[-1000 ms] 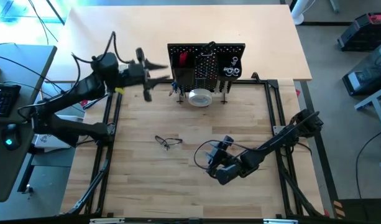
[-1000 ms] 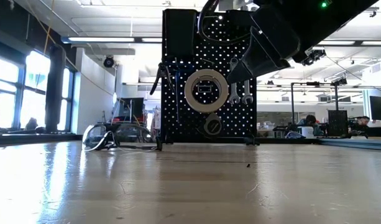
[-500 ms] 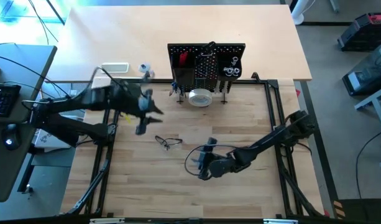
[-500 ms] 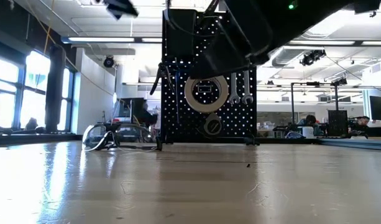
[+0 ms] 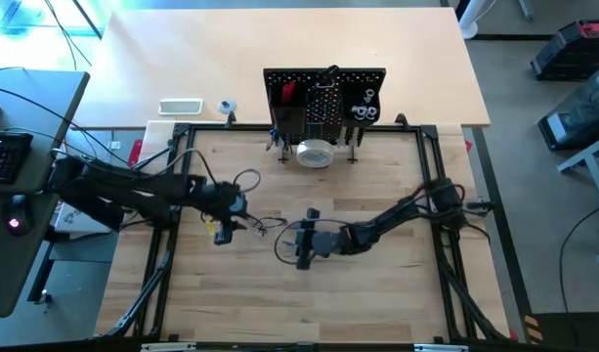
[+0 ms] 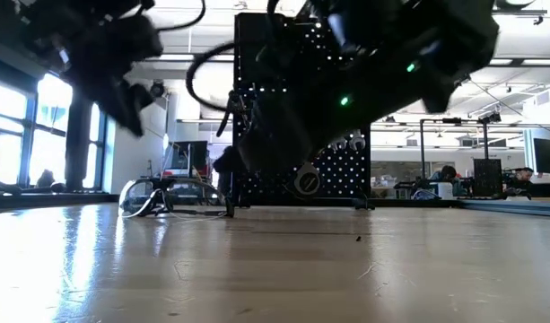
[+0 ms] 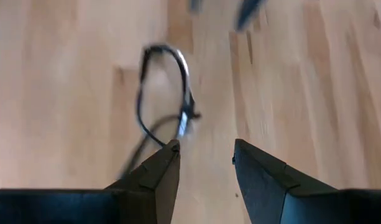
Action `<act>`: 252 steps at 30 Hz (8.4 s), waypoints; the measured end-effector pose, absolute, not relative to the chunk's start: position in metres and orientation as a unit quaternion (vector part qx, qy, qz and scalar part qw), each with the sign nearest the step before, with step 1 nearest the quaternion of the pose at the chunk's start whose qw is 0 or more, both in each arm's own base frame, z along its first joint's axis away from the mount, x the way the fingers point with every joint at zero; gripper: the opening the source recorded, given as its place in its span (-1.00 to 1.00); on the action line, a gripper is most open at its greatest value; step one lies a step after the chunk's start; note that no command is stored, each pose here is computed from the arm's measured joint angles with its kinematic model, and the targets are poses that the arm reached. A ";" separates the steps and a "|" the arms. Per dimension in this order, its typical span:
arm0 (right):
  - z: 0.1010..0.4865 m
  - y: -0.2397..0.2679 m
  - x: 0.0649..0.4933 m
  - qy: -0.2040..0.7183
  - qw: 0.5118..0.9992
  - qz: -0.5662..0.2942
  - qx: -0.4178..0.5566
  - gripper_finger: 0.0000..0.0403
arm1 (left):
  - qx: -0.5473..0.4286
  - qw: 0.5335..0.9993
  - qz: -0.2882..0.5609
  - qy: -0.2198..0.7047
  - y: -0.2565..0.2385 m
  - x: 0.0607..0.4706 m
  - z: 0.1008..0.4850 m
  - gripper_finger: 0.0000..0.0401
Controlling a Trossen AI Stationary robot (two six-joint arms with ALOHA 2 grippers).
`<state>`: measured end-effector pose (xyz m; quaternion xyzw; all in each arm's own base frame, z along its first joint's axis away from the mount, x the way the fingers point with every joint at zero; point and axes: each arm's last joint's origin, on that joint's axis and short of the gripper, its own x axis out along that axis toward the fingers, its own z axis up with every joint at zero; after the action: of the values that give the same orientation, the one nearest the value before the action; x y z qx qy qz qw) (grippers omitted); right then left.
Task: Hang tools onto peg board
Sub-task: Put the transparent safety glasses into the left black bin on the peg board
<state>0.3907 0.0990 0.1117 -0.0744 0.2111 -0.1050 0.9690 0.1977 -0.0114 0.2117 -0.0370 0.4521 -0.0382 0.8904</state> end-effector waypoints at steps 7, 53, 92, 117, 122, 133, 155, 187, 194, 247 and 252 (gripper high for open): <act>0.114 0.066 0.402 0.201 0.977 -0.043 -0.050 0.01 | -0.035 0.887 -0.047 0.458 -0.025 0.188 0.179 -0.29; 0.100 0.054 0.443 0.306 0.950 0.048 -0.033 -0.95 | 0.015 0.892 0.065 0.448 -0.037 0.180 0.172 -0.29; 0.126 0.105 0.422 0.329 0.941 0.030 -0.075 -0.96 | 0.042 0.938 0.104 0.327 -0.037 0.198 0.189 -0.29; 0.166 0.134 0.388 0.359 0.920 -0.048 -0.150 -0.96 | 0.051 0.983 0.072 0.161 -0.039 0.200 0.230 -0.29; 0.180 0.139 0.378 0.358 0.915 -0.075 -0.168 -0.96 | 0.057 0.995 0.037 0.077 -0.038 0.193 0.253 -0.29; 0.190 0.141 0.373 0.348 0.916 -0.092 -0.178 -0.96 | 0.058 0.998 0.021 0.028 -0.038 0.188 0.266 -0.29; 0.190 0.141 0.373 0.349 0.915 -0.093 -0.179 -0.96 | 0.053 0.998 0.020 0.030 -0.038 0.188 0.265 -0.29; 0.237 0.135 0.361 0.290 0.923 -0.127 -0.220 -0.96 | 0.114 0.984 0.029 -0.133 -0.030 0.186 0.298 -0.29; 0.270 0.129 0.355 0.237 0.931 -0.131 -0.243 -0.96 | 0.108 0.982 0.020 -0.152 -0.013 0.189 0.311 -0.29; 0.382 0.000 0.349 0.129 0.812 -0.113 -0.558 -0.96 | -0.069 0.950 -0.300 -0.044 0.156 0.256 0.418 -0.18; 0.381 -0.004 0.349 0.136 0.813 -0.116 -0.554 -0.96 | -0.061 0.951 -0.301 -0.047 0.155 0.256 0.418 -0.18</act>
<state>0.3493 -0.0042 0.3810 -0.5540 0.1356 -0.1158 0.8132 0.2563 0.1550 0.4179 -0.0609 -0.0473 -0.3007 0.9506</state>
